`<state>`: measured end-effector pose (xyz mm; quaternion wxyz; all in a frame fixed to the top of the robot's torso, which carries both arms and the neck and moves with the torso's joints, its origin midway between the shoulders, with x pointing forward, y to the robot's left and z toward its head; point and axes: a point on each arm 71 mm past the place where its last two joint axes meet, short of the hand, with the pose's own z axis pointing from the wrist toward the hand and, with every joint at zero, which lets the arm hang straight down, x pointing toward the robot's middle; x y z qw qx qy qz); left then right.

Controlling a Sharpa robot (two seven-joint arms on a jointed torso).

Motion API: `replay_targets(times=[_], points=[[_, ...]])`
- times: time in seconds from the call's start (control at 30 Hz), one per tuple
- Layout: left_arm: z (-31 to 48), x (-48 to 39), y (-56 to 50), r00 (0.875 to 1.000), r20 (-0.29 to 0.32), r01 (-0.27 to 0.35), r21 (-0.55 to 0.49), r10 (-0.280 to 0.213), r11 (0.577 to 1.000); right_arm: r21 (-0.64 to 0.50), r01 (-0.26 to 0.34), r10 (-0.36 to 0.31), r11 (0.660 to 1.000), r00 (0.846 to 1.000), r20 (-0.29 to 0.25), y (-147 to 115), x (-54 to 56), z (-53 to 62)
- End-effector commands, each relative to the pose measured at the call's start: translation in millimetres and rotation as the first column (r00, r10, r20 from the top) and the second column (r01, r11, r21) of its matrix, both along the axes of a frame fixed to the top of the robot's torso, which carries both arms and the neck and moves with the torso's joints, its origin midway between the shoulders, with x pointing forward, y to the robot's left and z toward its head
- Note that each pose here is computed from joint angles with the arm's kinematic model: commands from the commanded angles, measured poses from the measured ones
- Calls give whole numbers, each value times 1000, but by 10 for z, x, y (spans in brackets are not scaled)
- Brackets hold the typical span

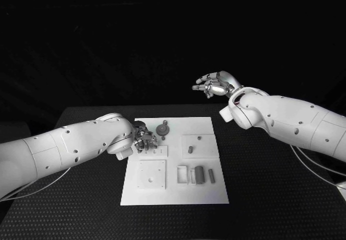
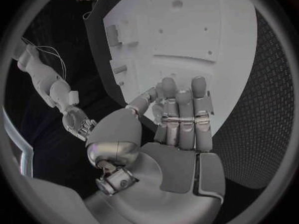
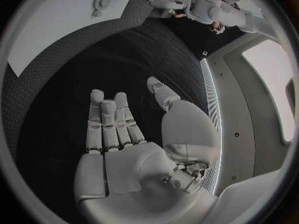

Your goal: Assemble the parts on the task board

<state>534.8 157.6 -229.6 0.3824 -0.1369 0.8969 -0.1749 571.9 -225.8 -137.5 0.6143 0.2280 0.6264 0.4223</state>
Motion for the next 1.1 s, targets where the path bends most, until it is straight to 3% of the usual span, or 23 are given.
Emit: replay_targets(times=[0.03, 0.3, 1.1], points=[[7, 8, -7, 1000, 16, 26, 35, -27, 999, 3, -24, 24, 1000, 1000, -4, 21, -7, 2], [11, 35, -54, 999, 40, 23, 61, -25, 998, 2, -29, 29, 1000, 1000, -8, 34, -8, -1], [-121, 20, -70, 999, -27, 27, 104, -24, 994, 0, -35, 35, 999, 999, -13, 44, -11, -5]])
